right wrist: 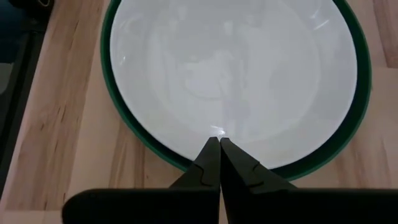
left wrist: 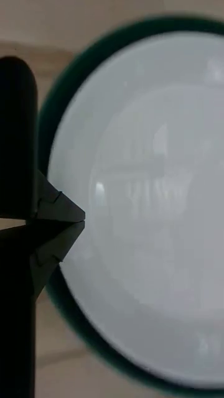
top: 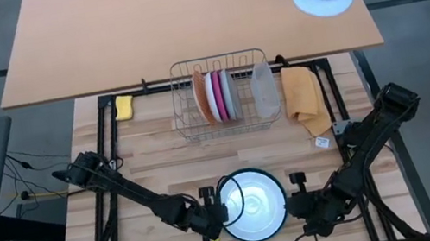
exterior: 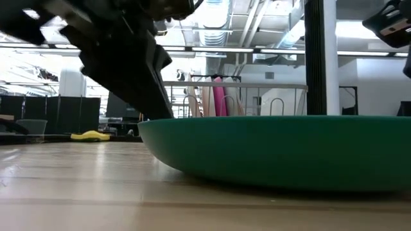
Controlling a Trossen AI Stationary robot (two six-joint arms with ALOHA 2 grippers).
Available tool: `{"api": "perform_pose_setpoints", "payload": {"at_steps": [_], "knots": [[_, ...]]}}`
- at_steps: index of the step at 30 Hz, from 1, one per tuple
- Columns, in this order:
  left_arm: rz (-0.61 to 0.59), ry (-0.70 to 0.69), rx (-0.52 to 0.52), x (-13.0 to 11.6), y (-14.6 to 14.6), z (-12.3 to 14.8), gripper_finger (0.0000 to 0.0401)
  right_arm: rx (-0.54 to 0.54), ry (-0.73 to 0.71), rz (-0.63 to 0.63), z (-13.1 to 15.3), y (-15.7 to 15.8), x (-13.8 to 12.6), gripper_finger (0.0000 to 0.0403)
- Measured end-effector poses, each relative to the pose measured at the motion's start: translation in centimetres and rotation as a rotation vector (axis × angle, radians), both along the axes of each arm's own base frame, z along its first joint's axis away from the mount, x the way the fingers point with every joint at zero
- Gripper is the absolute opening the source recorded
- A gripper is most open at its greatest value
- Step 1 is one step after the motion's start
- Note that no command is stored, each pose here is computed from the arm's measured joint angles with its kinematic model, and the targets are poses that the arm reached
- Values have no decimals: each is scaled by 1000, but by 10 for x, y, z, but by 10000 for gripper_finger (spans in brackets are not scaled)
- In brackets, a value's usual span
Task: Sort dishes
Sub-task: Put the white plate into the dish rack
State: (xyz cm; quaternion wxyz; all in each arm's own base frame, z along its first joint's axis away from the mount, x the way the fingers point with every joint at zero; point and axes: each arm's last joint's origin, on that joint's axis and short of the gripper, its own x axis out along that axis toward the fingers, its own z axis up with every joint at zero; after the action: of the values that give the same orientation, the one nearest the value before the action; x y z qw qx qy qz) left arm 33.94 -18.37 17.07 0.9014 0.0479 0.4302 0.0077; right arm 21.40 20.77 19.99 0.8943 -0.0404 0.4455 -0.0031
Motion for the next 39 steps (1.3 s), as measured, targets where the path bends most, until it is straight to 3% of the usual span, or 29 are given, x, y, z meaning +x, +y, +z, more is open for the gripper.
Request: {"api": "perform_pose_setpoints", "payload": {"at_steps": [14, 21, 28, 39], "knots": [[59, 41, -19, -2, 12, -13, 0, 45, 28, 18, 0, 3, -2, 5], [52, 28, -40, 0, 12, -13, 0, 55, 8, 26, 23, 10, 4, 5], [60, 20, -49, 1, 14, -14, 0, 87, 10, -132, 63, 10, 6, 5], [62, 12, -59, -5, 17, -26, 0, 161, 26, -321, 62, -6, 18, 16]]}}
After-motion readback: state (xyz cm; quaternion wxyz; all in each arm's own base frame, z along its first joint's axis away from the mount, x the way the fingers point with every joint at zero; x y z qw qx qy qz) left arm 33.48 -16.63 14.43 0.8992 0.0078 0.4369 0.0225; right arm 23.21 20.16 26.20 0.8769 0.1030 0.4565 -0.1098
